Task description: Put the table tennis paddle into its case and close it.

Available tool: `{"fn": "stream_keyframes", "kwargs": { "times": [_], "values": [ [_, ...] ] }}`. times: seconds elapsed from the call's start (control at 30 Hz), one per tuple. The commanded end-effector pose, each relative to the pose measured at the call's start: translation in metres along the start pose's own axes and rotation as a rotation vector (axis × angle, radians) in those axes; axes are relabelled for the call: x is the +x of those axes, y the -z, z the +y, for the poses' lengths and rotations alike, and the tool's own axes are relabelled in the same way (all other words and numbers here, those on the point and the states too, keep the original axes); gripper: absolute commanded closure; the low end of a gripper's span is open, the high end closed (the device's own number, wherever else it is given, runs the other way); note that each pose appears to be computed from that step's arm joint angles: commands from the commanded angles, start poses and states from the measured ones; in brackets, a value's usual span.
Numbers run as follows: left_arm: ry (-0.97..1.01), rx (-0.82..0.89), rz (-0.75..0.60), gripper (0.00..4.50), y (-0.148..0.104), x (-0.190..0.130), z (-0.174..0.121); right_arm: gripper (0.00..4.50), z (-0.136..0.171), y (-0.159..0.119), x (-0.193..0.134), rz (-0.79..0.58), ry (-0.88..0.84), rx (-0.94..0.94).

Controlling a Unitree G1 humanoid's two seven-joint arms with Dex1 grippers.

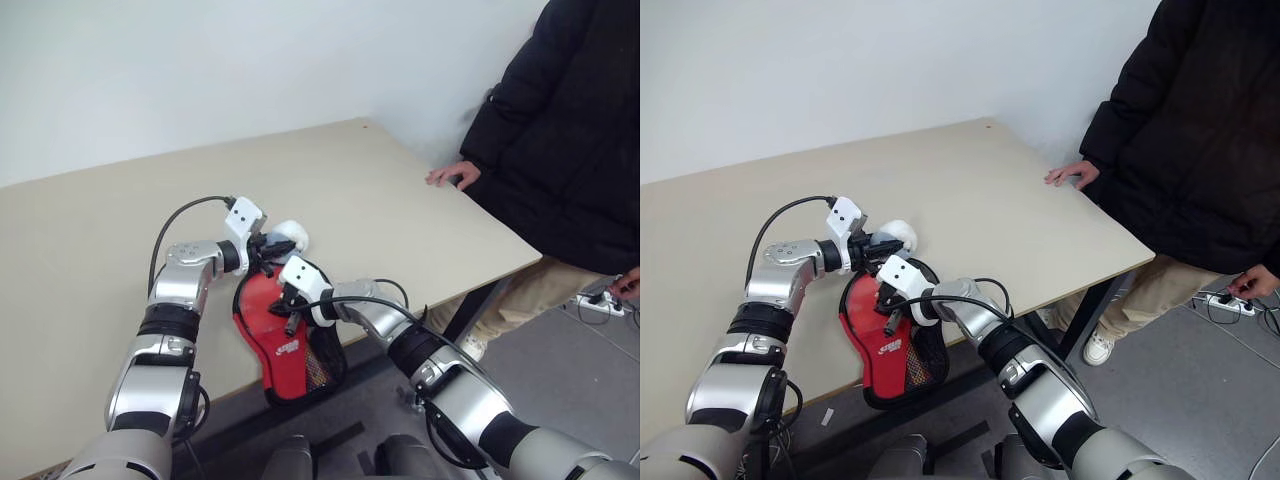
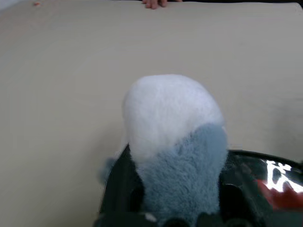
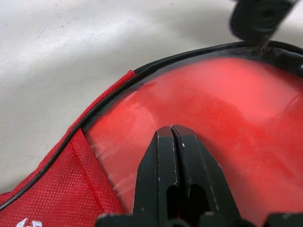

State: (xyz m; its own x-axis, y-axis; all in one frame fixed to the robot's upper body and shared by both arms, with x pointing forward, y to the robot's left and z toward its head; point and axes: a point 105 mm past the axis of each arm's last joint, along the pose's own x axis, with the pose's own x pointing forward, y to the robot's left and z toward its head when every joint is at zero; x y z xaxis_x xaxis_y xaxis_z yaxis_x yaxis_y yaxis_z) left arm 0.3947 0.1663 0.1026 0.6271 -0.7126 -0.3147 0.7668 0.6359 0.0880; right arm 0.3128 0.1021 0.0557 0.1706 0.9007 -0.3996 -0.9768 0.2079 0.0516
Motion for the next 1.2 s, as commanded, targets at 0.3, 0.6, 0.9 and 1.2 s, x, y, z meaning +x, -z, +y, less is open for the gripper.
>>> {"fn": "stream_keyframes", "kwargs": {
  "times": [0.3, 0.6, 0.9, 1.2],
  "values": [
    [0.07, 0.122, -0.014, 0.02, -0.008, -0.007, -0.013, 4.5, 0.033, -0.011, 0.026, -0.017, -0.095, 0.022],
    [0.008, 0.159, 0.001, 0.02, -0.014, -0.03, 0.007, 4.5, 0.033, -0.013, 0.027, -0.017, -0.098, 0.017],
    [0.0, 0.23, -0.03, 0.02, -0.029, -0.069, 0.008, 4.5, 0.034, -0.012, 0.027, -0.016, -0.102, 0.013],
    [0.021, 0.176, -0.002, 0.02, -0.008, -0.104, -0.022, 4.5, 0.031, -0.011, 0.023, -0.014, -0.104, 0.01]
  ]
}}
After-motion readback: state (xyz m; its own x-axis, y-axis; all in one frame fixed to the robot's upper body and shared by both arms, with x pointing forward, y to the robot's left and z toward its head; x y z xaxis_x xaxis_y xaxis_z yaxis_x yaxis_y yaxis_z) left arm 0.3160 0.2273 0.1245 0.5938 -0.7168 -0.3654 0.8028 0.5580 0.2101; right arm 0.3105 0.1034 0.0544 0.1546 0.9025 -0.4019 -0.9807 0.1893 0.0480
